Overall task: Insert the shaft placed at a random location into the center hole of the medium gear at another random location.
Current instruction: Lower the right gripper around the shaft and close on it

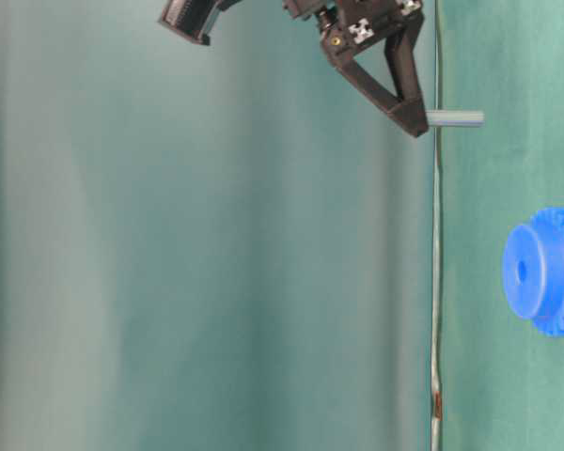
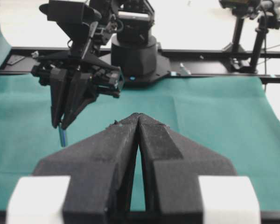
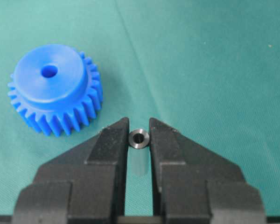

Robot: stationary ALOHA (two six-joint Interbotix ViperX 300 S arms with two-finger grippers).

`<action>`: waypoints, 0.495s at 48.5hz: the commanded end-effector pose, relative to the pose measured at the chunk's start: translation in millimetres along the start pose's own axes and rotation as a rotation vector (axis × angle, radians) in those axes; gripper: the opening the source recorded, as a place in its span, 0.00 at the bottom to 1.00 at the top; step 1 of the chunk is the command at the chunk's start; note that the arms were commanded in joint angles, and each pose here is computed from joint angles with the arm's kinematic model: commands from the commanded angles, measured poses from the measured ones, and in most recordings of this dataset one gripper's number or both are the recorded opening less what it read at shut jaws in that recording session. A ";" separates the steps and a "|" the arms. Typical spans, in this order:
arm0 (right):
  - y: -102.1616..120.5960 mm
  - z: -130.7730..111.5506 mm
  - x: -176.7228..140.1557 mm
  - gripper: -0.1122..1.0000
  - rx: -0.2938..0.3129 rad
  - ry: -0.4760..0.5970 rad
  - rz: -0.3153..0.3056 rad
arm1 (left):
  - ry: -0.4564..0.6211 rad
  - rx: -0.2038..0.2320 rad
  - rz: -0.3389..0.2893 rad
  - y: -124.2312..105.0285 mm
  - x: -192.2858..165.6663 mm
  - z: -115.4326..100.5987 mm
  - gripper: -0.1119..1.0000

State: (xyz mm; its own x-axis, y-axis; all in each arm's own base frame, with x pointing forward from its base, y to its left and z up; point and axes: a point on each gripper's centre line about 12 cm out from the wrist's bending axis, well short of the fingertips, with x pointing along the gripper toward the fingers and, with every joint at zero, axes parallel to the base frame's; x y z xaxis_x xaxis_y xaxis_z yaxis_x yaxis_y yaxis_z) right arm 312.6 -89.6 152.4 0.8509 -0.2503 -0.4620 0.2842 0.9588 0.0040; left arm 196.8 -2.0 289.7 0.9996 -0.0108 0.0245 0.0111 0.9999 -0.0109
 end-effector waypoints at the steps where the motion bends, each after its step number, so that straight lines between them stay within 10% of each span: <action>1: -0.5 15.6 -2.3 0.22 -0.004 -0.038 -0.002 | -0.020 0.001 -0.004 -0.8 1.6 7.5 0.10; 24: 4.5 16.5 -1.8 0.22 0.000 -0.041 0.012 | -0.020 0.001 -0.004 -0.8 1.9 7.8 0.10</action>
State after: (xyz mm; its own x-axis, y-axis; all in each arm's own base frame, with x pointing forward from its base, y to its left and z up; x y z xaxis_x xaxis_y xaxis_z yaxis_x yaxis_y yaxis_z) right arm 312.9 -89.3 154.4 0.8511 -0.2493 -0.4620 0.2837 0.9589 0.0052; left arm 196.4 -2.3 289.4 0.9996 -0.0127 0.0245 0.0129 0.9999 -0.0094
